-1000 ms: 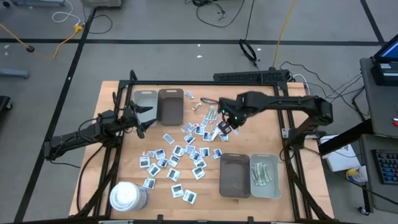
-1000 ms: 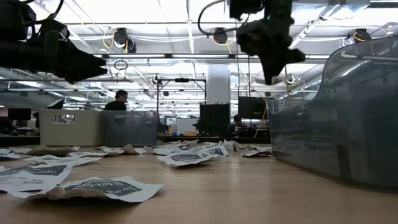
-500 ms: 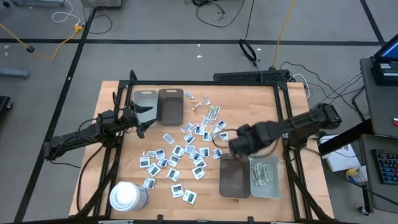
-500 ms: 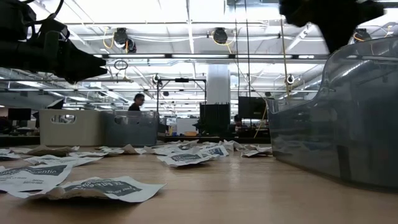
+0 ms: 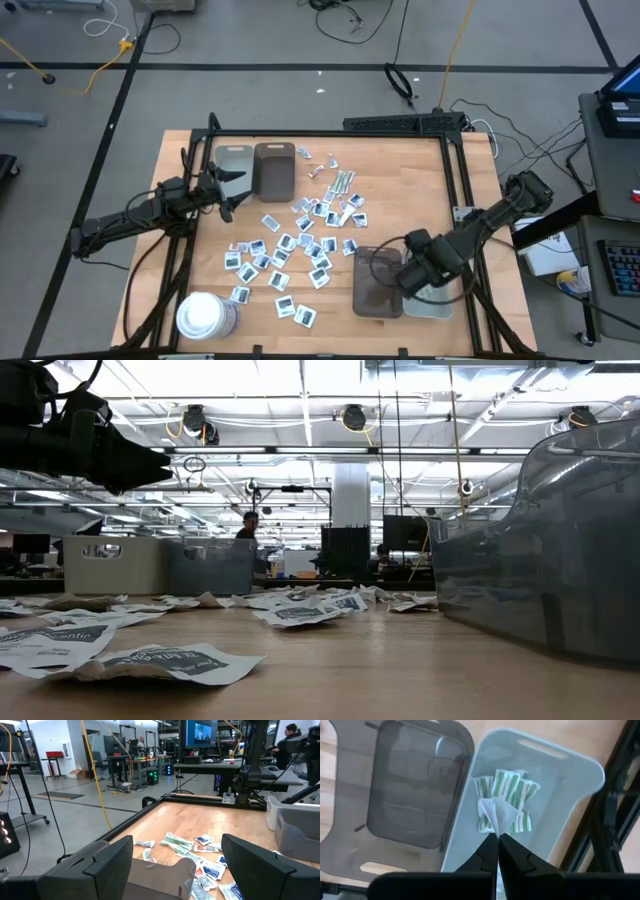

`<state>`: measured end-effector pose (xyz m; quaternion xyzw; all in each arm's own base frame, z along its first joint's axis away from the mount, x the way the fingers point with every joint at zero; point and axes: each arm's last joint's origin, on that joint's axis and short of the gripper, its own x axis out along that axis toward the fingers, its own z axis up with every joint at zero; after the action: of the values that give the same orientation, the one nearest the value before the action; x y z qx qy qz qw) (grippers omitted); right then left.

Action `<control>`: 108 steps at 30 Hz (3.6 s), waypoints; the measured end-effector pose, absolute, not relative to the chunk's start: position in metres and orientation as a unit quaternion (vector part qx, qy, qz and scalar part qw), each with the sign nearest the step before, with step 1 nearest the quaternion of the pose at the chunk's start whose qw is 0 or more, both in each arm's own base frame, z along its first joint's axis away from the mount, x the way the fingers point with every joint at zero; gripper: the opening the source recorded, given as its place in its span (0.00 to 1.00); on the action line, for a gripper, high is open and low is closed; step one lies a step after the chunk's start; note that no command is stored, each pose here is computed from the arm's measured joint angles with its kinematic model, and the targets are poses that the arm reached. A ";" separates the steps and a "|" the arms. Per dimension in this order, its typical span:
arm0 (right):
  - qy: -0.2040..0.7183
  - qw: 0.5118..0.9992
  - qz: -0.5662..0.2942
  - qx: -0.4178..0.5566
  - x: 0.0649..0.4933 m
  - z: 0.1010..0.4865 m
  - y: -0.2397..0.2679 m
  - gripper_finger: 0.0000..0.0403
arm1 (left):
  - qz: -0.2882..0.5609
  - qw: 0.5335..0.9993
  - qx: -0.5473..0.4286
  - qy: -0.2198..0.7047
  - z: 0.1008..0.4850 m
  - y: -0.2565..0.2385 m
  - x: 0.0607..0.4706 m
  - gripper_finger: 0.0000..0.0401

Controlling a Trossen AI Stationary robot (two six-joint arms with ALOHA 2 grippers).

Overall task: Pick & Place First Aid Supplies
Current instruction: Put the white bandage pack into the bottom gray bin

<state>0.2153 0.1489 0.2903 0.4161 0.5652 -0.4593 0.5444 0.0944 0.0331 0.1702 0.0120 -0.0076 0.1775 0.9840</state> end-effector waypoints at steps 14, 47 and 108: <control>0.605 0.493 -0.462 0.422 0.204 0.224 0.153 0.00 | 0.177 0.984 0.012 -0.008 0.170 0.033 0.094 0.76; 0.693 0.581 -0.302 0.300 0.208 0.227 0.134 0.55 | 0.177 0.984 0.012 -0.008 0.170 0.033 0.094 0.76; 0.602 0.743 0.189 -0.222 0.356 0.264 -0.046 0.52 | 0.178 0.984 0.012 -0.008 0.170 0.033 0.094 0.76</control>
<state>0.3563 -0.0456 0.2639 -0.2225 0.6023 0.1889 0.7430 0.0944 0.0331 0.1702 0.0120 -0.0076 0.1776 0.9840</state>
